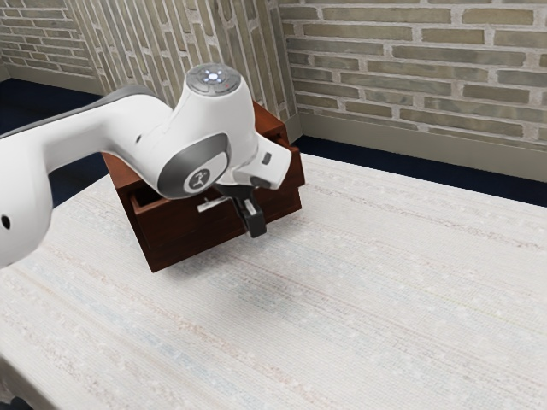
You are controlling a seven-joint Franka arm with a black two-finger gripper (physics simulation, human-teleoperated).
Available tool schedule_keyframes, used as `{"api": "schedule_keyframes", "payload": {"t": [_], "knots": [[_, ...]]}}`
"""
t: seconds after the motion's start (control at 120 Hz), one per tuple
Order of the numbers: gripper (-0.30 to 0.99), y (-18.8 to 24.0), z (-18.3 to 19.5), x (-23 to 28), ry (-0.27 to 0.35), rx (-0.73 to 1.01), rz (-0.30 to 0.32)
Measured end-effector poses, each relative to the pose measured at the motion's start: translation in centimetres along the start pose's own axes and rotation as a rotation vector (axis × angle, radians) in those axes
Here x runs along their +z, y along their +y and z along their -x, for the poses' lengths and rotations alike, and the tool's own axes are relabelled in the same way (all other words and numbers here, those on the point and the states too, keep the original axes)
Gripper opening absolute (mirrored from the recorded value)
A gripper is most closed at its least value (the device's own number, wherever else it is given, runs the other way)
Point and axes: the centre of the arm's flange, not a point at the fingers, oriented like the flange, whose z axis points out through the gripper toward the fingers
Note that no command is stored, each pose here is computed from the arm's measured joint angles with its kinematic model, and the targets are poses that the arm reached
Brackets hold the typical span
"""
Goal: Pull the drawer handle with one arm to open the drawer
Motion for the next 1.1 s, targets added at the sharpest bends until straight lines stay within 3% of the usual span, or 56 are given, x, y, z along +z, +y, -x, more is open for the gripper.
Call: {"api": "schedule_keyframes", "payload": {"t": [0.483,0.892,1.1], "knots": [[0.7,2.5,-0.6,-1.3,0.036,0.02,0.007],[0.65,4.7,0.4,-2.2,0.028,0.023,0.012],[0.7,5.8,1.3,-2.1,0.021,0.017,0.024]]}}
